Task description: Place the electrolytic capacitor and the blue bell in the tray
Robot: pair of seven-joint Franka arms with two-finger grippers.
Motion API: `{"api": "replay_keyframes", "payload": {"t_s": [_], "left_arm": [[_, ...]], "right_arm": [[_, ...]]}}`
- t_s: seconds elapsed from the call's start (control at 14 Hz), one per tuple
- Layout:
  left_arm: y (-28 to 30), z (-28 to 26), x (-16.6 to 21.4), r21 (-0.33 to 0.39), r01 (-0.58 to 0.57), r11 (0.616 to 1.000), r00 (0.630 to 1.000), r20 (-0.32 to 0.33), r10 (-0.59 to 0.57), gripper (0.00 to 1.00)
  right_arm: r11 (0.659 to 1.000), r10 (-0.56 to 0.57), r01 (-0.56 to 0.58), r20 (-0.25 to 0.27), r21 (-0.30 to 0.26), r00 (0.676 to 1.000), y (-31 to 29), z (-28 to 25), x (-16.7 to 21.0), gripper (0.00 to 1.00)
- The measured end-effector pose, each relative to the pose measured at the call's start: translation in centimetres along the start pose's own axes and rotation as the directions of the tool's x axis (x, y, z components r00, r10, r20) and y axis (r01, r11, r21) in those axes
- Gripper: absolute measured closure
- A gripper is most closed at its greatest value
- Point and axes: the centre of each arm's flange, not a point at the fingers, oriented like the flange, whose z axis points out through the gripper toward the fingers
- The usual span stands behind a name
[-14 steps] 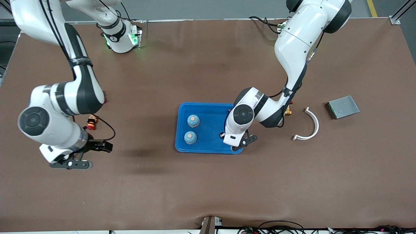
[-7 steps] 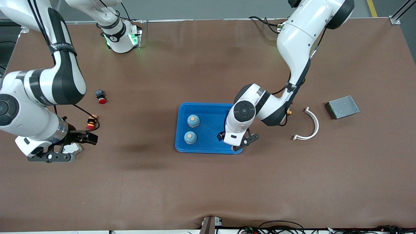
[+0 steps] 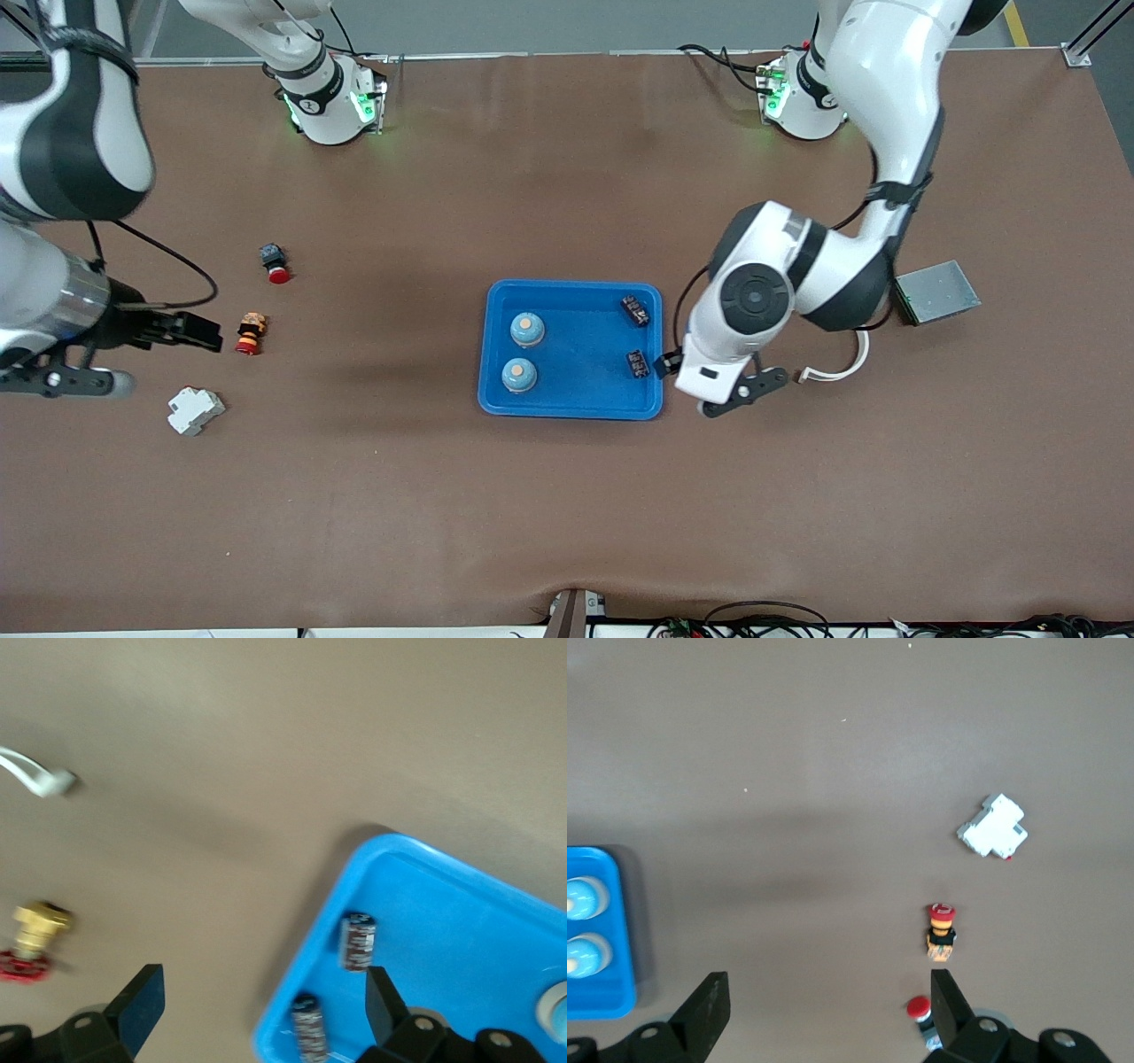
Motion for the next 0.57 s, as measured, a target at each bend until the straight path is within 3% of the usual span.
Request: {"api": "replay_keyframes", "payload": {"t_s": [0.57], "left_arm": [[-15.3,-5.9,8.0,0.008,-0.204,0.979,0.978,0.042,0.204,0.0]], "right_arm": [[0.999,0.038,-0.037,-0.031,0.014,0.999,2.8,-7.4,-4.6,0.0]]}}
